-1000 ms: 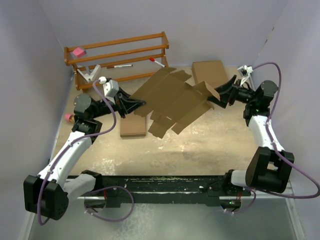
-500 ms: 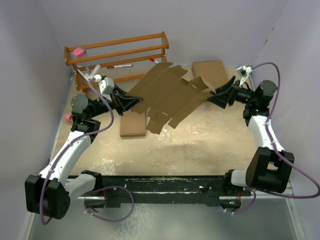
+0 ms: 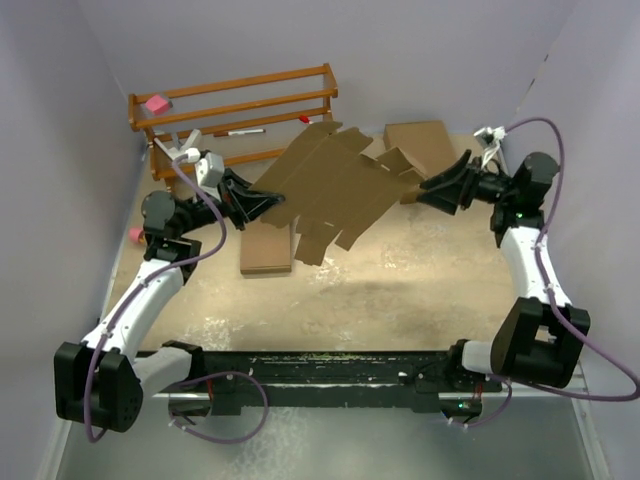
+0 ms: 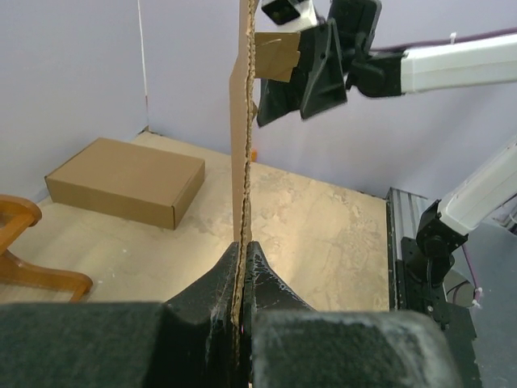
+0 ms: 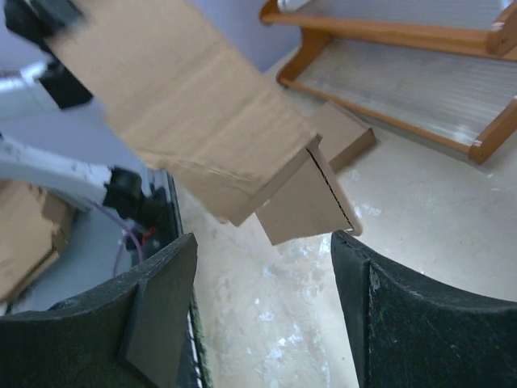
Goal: Fold the paper box
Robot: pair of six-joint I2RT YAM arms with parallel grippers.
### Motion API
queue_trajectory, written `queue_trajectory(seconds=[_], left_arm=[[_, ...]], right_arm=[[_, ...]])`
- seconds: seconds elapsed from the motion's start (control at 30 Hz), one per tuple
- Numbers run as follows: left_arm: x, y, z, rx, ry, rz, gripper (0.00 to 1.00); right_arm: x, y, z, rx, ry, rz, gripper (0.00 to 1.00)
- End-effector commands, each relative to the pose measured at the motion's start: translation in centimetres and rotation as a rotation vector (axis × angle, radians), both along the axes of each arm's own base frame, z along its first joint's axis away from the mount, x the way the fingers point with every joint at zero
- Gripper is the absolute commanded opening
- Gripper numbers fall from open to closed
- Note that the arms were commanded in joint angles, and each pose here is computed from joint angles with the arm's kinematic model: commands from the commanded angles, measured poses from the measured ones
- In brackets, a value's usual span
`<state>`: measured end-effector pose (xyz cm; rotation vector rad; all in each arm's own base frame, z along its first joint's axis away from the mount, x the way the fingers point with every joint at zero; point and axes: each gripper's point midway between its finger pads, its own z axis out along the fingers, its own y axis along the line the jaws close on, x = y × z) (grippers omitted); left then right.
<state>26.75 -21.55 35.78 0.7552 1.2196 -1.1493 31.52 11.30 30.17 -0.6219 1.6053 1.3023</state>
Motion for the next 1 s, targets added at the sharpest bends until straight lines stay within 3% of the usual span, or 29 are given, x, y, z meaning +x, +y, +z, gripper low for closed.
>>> queue_trajectory(seconds=[0.0, 0.07, 0.13, 0.4, 0.57, 0.77, 0.97], left_arm=[[-0.5, 0.7, 1.3, 0.043, -0.086, -0.002, 0.04], [-0.7, 0.9, 1.5, 0.048, -0.091, -0.024, 0.04], [-0.9, 0.9, 1.7, 0.037, -0.096, -0.054, 0.04], [0.0, 1.8, 4.0, -0.033, -0.146, -0.098, 0.04], [0.5, 2.6, 5.8, -0.095, -0.164, -0.111, 0.04], [0.5, 2.5, 6.9, -0.091, -0.186, -0.143, 0.04], [0.0, 2.4, 7.6, -0.097, -0.198, -0.206, 0.04]], right_arm=[[-1.6, -2.8, 4.9, 0.070, 0.249, -0.103, 0.72], [-1.4, -3.5, 5.1, 0.128, 0.514, -0.238, 0.72], [-1.0, -3.7, 5.3, 0.130, 0.562, -0.277, 0.72], [2.0, -5.4, 6.9, 0.083, 0.431, -0.424, 0.72], [2.3, -5.4, 6.7, 0.087, 0.439, -0.400, 0.72], [1.5, -3.8, 8.4, 0.088, 0.387, -0.257, 0.72], [2.6, -3.6, 10.8, 0.027, 0.078, -0.211, 0.72]])
